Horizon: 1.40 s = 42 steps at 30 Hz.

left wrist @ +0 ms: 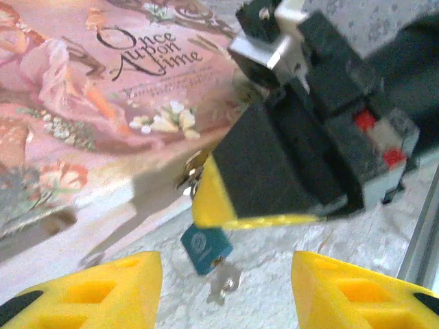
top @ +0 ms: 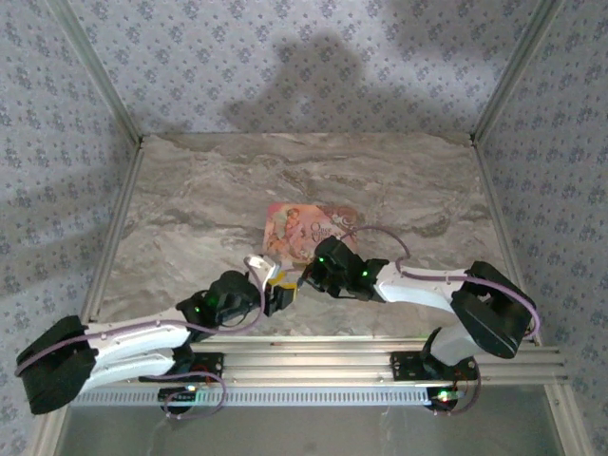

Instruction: Unlock the padlock with the key

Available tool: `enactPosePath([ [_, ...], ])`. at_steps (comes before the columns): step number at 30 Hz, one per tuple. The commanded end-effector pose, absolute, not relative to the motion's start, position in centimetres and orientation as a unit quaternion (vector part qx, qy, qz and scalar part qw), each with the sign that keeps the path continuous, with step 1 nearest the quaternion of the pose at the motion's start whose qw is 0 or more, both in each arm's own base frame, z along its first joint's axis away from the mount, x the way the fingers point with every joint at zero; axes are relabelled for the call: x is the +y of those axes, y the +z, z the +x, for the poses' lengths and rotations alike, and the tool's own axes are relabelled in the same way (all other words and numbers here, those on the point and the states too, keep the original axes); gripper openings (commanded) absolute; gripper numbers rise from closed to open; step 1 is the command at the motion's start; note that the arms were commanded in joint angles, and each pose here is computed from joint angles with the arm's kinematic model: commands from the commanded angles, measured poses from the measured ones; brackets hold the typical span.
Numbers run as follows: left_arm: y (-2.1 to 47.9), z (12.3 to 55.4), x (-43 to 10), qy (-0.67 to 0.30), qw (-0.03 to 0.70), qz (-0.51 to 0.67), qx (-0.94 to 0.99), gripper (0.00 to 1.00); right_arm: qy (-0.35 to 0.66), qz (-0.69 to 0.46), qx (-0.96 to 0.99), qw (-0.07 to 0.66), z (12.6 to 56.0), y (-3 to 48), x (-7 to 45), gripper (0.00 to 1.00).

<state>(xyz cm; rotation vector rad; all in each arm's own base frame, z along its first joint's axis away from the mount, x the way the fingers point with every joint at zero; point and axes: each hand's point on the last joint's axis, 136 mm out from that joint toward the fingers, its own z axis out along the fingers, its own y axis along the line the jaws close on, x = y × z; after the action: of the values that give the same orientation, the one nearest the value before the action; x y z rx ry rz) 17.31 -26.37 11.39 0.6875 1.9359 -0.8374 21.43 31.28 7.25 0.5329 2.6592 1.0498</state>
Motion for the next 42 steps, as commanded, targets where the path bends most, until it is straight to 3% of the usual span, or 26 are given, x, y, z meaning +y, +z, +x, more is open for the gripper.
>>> enactPosePath([
  [1, 10.0, 16.0, -26.0, -0.303, 0.450, 0.369, 0.755, 0.52, 0.371, 0.180, 0.907, 0.083, 20.3, 7.3, 31.4, 0.00],
  [14, 8.8, 17.3, -27.7, -0.192, 0.470, 0.482, 0.714, 0.51, 0.381, 0.192, 0.902, 0.069, 20.5, 7.2, 31.2, 0.00],
  [24, 9.0, 19.6, -29.4, -0.153, 0.509, 0.467, 0.707, 0.51, 0.381, 0.194, 0.901, 0.066, 20.4, 7.1, 30.9, 0.00],
  [34, 8.6, 19.9, -30.5, -0.151, 0.500, 0.479, 0.705, 0.46, 0.383, 0.196, 0.900, 0.067, 20.6, 7.3, 31.0, 0.00],
  [38, 8.0, 20.1, -30.8, -0.147, 0.491, 0.483, 0.710, 0.37, 0.384, 0.195, 0.900, 0.068, 20.6, 7.3, 31.0, 0.00],
  [42, 7.8, 20.2, -30.7, -0.141, 0.485, 0.482, 0.716, 0.15, 0.385, 0.196, 0.899, 0.070, 20.8, 7.5, 31.0, 0.00],
])
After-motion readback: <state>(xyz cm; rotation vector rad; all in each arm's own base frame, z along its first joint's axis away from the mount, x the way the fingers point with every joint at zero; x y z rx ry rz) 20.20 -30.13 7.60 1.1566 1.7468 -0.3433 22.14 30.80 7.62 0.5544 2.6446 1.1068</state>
